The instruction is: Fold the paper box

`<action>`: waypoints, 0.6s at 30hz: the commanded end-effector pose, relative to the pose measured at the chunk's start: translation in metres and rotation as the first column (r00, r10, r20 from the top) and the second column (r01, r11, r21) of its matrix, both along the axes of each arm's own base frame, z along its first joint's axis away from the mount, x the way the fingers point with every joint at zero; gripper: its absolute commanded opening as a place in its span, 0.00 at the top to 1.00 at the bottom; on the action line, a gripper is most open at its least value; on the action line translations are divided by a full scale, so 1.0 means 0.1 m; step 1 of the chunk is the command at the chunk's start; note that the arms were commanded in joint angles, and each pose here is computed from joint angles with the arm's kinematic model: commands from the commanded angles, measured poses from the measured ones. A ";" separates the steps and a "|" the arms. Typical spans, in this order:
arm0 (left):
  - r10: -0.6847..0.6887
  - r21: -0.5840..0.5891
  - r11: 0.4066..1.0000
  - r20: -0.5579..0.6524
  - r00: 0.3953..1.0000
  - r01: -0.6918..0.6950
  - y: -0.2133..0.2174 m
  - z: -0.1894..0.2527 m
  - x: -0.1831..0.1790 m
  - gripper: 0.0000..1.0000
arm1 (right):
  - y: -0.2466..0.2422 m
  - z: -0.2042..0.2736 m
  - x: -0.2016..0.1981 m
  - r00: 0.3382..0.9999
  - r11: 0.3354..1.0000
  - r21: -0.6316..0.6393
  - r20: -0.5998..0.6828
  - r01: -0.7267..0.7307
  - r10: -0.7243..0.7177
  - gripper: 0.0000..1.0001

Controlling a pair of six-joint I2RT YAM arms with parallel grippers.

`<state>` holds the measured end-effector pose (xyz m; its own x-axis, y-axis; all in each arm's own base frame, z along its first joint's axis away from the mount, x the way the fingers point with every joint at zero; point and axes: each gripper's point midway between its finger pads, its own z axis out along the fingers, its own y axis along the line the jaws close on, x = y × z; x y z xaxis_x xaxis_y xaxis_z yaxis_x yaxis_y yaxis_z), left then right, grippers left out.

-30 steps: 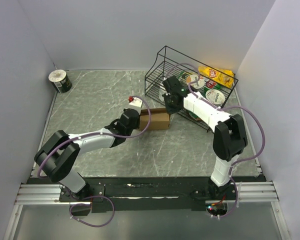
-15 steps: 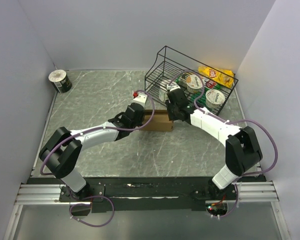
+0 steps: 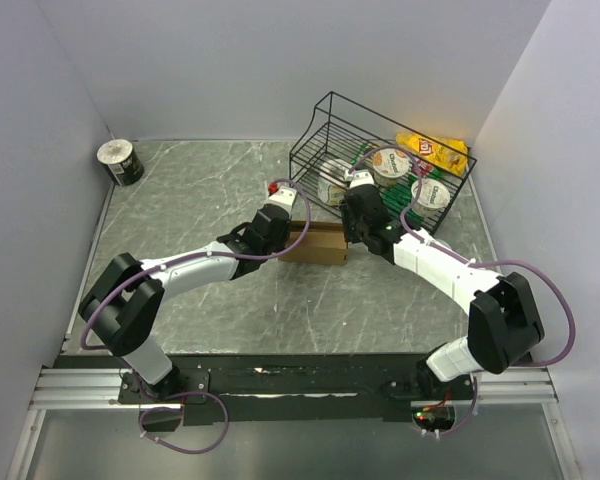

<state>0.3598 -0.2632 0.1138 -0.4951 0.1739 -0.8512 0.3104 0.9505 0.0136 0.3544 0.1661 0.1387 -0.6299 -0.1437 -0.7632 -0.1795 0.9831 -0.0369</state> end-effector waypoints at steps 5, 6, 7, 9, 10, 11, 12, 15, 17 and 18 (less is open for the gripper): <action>-0.056 0.057 0.996 -0.115 0.992 0.063 0.00 -0.28 -0.20 0.99 | -0.05 0.06 0.09 0.999 1.000 -0.012 0.048 -0.006 0.007 0.66; -0.055 0.057 0.996 -0.115 0.992 0.061 0.00 -0.29 -0.19 0.99 | -0.05 0.04 0.09 0.999 1.000 -0.015 0.046 -0.007 0.008 0.66; -0.055 0.056 0.997 -0.114 0.992 0.061 0.01 -0.29 -0.19 0.99 | -0.05 0.02 0.09 0.999 1.000 -0.020 0.041 -0.009 0.010 0.66; -0.051 0.058 0.997 -0.116 0.992 0.058 0.02 -0.29 -0.19 0.99 | -0.08 -0.03 0.09 1.000 0.999 -0.033 0.029 -0.004 0.004 0.67; -0.054 0.057 0.996 -0.117 0.992 0.061 0.01 -0.30 -0.20 0.99 | -0.08 -0.05 0.10 1.000 0.999 -0.036 0.026 -0.001 0.002 0.67; -0.053 0.056 0.997 -0.117 0.992 0.060 0.01 -0.29 -0.20 0.99 | -0.09 -0.07 0.10 1.000 0.999 -0.042 0.022 -0.002 0.003 0.67; -0.053 0.055 0.997 -0.116 0.992 0.060 0.01 -0.29 -0.20 0.99 | -0.09 -0.07 0.10 1.000 0.999 -0.043 0.025 -0.004 0.005 0.68; -0.053 0.054 0.997 -0.117 0.992 0.060 0.02 -0.29 -0.20 0.99 | -0.12 -0.10 0.12 1.000 0.998 -0.056 0.029 -0.005 0.006 0.70; -0.052 0.056 0.997 -0.115 0.992 0.059 0.02 -0.29 -0.20 0.99 | -0.12 -0.11 0.13 0.999 0.998 -0.064 0.030 -0.010 0.012 0.70; -0.053 0.058 0.997 -0.116 0.992 0.060 0.02 -0.29 -0.20 0.99 | -0.13 -0.12 0.14 1.000 0.998 -0.069 0.026 -0.010 0.012 0.71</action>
